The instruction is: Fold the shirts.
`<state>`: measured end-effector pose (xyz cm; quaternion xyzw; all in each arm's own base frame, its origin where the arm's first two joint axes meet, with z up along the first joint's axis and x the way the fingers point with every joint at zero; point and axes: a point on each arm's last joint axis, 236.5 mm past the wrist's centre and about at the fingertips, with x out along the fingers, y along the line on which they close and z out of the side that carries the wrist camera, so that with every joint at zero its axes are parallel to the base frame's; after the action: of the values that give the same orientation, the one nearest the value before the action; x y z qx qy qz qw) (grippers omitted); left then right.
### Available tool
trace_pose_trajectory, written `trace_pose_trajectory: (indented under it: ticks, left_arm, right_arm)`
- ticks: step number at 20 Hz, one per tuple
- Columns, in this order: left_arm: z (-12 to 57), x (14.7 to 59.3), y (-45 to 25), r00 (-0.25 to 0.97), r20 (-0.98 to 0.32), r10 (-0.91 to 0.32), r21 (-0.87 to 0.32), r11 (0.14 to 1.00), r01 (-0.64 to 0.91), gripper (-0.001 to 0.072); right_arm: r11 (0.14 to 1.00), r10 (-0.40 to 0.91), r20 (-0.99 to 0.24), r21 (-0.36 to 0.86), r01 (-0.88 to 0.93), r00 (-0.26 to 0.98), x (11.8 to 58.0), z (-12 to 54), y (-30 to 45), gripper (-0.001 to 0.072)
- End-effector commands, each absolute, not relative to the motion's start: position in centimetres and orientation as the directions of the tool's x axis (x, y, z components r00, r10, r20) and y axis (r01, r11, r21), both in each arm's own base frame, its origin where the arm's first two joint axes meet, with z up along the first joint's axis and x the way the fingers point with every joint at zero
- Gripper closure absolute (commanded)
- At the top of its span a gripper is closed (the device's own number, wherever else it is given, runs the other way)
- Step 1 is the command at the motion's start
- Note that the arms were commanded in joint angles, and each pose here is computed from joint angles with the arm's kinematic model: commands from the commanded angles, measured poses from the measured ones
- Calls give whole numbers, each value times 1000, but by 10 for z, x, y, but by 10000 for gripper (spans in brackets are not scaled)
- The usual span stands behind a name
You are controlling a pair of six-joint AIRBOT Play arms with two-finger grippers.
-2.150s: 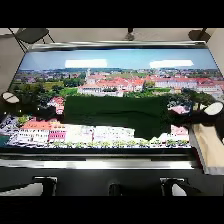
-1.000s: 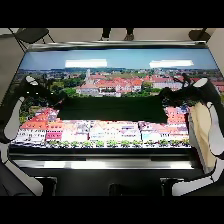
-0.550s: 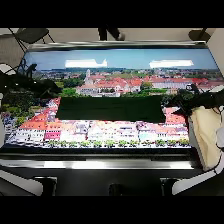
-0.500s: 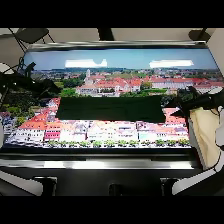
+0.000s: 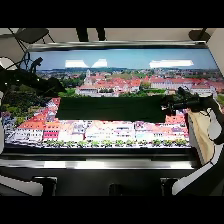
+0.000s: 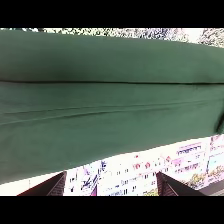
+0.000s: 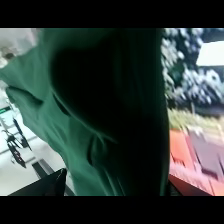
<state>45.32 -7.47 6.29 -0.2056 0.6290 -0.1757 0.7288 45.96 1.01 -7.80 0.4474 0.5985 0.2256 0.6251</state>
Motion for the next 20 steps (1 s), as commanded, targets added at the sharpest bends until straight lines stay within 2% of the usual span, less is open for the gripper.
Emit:
trace_pose_trajectory:
  ticks: [1, 4, 5, 6, 7, 8, 9, 10, 12, 13, 16, 20]
  left_arm:
    - [67, 450, -91, 135, -842, -521, -522, 852, 33, -5]
    - [67, 447, -104, 121, -842, -525, -522, 851, 56, -5]
    - [66, 446, -108, 116, -843, -526, -522, 851, 65, -2]
    - [67, 446, -114, 114, -842, -528, -522, 850, 76, 39]
    - [67, 446, -121, 114, -841, -529, -522, 848, 89, 132]
    - [66, 447, -131, 115, -839, -531, -521, 847, 106, 223]
    - [65, 449, -142, 121, -837, -534, -521, 844, 125, 309]
    - [63, 451, -157, 127, -833, -538, -520, 841, 151, 427]
    - [54, 454, -194, 125, -826, -549, -516, 827, 222, 625]
    - [46, 454, -218, 120, -822, -556, -517, 818, 251, 655]
    - [25, 452, -289, 127, -798, -589, -533, 789, 305, 672]
    - [-7, 434, -361, 88, -770, -632, -596, 762, 254, 673]
  right_arm:
    - [423, 863, -466, 878, 223, 197, 466, -63, 27, 10]
    - [556, 803, -589, 796, 237, 94, 451, -92, 37, 54]
    - [583, 785, -614, 776, 242, 77, 451, -98, 44, 115]
    - [591, 781, -621, 769, 242, 66, 451, -99, 52, 175]
    - [594, 780, -623, 767, 243, 58, 452, -97, 60, 184]
    - [601, 778, -626, 766, 229, 52, 452, -93, 67, 335]
    - [604, 776, -629, 765, 224, 53, 453, -85, 73, 590]
    - [608, 771, -633, 763, 218, 65, 455, -73, 77, 664]
    - [628, 754, -648, 759, 174, 109, 459, -39, 80, 666]
    - [643, 739, -661, 749, 158, 129, 458, -19, 82, 666]
    - [733, 645, -744, 667, 134, 174, 442, 33, 79, 667]
    - [856, 478, -857, 504, 114, 194, 408, 75, 71, 667]
